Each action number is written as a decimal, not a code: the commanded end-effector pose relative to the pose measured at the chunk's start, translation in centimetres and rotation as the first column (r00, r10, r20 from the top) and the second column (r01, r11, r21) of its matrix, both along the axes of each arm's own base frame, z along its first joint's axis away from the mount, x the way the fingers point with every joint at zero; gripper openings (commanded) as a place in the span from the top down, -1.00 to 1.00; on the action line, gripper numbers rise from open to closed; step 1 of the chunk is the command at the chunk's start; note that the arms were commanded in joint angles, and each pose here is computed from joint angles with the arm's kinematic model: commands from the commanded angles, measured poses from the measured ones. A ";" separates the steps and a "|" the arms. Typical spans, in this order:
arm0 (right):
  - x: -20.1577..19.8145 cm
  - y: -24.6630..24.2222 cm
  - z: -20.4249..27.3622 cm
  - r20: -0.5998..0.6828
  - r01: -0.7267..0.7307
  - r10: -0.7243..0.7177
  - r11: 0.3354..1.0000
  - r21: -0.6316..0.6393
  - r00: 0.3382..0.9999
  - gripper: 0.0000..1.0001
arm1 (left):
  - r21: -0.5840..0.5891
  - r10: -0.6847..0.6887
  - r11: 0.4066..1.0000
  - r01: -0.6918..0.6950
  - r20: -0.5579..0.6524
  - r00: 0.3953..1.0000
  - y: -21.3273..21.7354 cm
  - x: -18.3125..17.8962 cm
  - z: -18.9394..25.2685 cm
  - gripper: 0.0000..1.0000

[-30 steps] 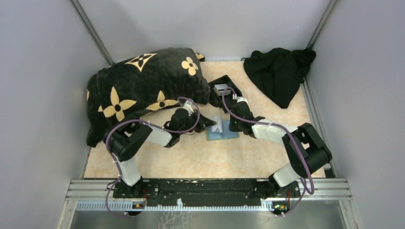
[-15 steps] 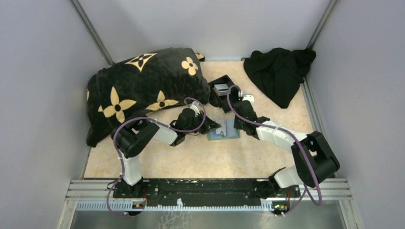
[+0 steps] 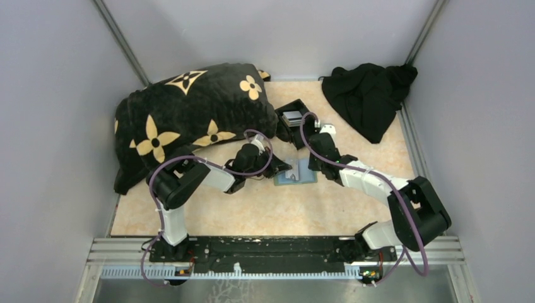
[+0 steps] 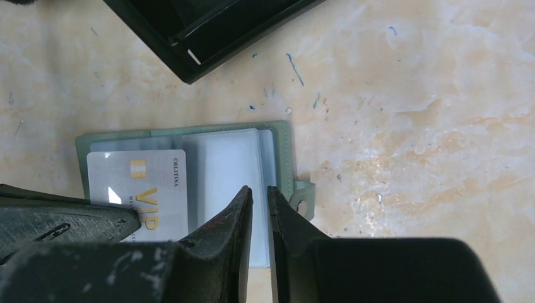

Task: Put the credit cards into the card holder
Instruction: Insert the credit card into the card holder.

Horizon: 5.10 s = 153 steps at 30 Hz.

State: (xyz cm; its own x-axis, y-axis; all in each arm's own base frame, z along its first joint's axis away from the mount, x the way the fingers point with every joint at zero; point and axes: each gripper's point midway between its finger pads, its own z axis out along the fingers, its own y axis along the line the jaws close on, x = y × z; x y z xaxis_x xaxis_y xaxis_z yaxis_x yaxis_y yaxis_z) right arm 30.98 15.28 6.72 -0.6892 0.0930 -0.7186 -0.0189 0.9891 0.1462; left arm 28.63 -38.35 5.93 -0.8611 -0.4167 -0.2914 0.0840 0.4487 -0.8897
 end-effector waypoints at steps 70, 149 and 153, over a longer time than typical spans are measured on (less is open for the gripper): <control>-1.4 2.3 -3.9 -0.104 -0.095 0.095 0.995 0.011 0.990 0.70 | -0.066 0.124 0.990 -0.127 -0.045 0.991 0.1 0.6 -1.7 1.00; 1.9 -1.3 -0.5 0.007 0.091 -0.091 0.996 -0.023 0.996 0.81 | 0.463 0.006 0.882 0.086 -0.193 0.981 1.0 -2.8 -8.7 0.09; 2.0 -1.4 -1.3 -0.010 0.097 -0.097 0.995 -0.021 0.995 0.85 | 0.473 0.008 0.877 0.086 -0.193 0.981 0.9 -2.8 -8.7 0.08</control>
State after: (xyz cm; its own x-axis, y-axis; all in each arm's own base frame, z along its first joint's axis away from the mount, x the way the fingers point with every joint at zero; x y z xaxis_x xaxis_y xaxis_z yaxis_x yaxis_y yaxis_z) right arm 30.91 13.33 4.04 -0.7296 0.0983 -0.6768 0.0570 0.9949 0.0831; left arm 28.07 -40.99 3.28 -0.9017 -0.3017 -0.3096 0.0289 0.6726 -0.7394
